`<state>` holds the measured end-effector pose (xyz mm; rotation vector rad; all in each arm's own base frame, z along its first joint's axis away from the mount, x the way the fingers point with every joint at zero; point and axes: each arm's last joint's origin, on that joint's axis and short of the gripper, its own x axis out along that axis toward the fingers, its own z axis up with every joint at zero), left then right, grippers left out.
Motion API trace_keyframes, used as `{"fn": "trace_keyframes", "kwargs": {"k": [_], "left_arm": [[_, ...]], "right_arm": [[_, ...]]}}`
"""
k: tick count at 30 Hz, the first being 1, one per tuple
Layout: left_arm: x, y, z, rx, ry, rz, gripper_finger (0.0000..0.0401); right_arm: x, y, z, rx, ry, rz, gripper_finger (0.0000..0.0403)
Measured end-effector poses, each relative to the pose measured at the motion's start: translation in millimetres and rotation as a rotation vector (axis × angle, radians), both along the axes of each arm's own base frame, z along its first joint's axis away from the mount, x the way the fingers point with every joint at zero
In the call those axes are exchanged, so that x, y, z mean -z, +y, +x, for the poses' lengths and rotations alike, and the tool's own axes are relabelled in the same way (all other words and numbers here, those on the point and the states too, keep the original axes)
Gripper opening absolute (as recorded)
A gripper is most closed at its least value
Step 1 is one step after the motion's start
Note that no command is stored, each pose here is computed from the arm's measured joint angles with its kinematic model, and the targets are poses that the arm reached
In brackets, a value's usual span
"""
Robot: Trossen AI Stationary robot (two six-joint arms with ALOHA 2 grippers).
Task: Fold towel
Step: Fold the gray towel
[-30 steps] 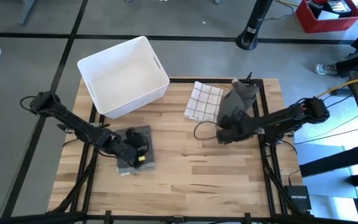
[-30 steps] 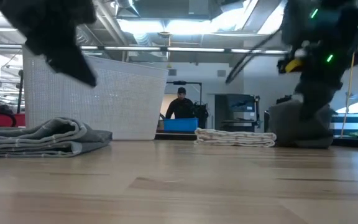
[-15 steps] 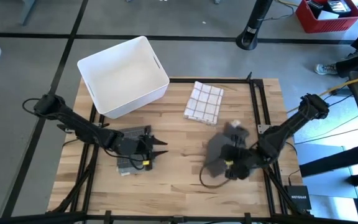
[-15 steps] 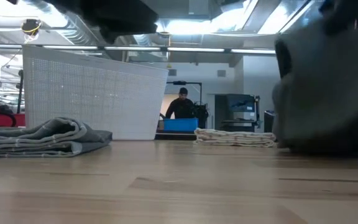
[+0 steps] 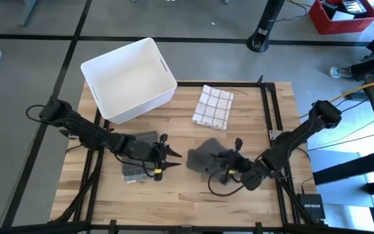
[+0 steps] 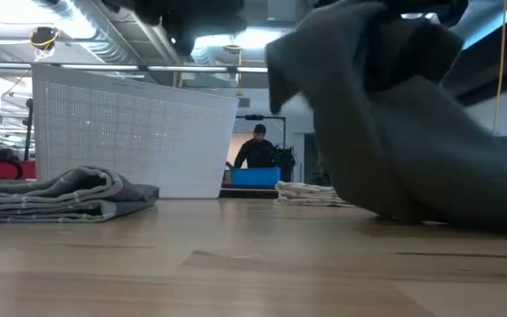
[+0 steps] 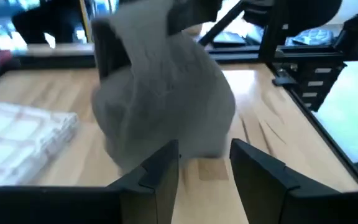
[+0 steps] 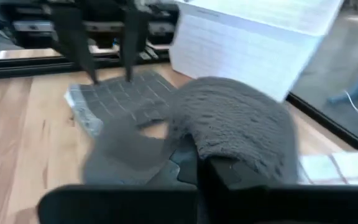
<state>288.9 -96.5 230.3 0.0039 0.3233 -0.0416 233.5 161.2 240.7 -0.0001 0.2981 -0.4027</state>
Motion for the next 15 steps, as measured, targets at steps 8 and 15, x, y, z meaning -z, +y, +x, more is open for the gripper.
{"fn": "trace_keyframes", "kwargs": {"k": [8, 15], "left_arm": [[14, 14, 7, -0.104, 0.067, -0.105, 0.0137], [11, 13, 9, 0.015, 0.076, -0.234, 0.0137]], "right_arm": [[13, 24, 24, -0.213, -0.033, -0.146, 0.0003], [6, 28, 29, -0.386, -0.058, -0.252, 0.0003]]}}
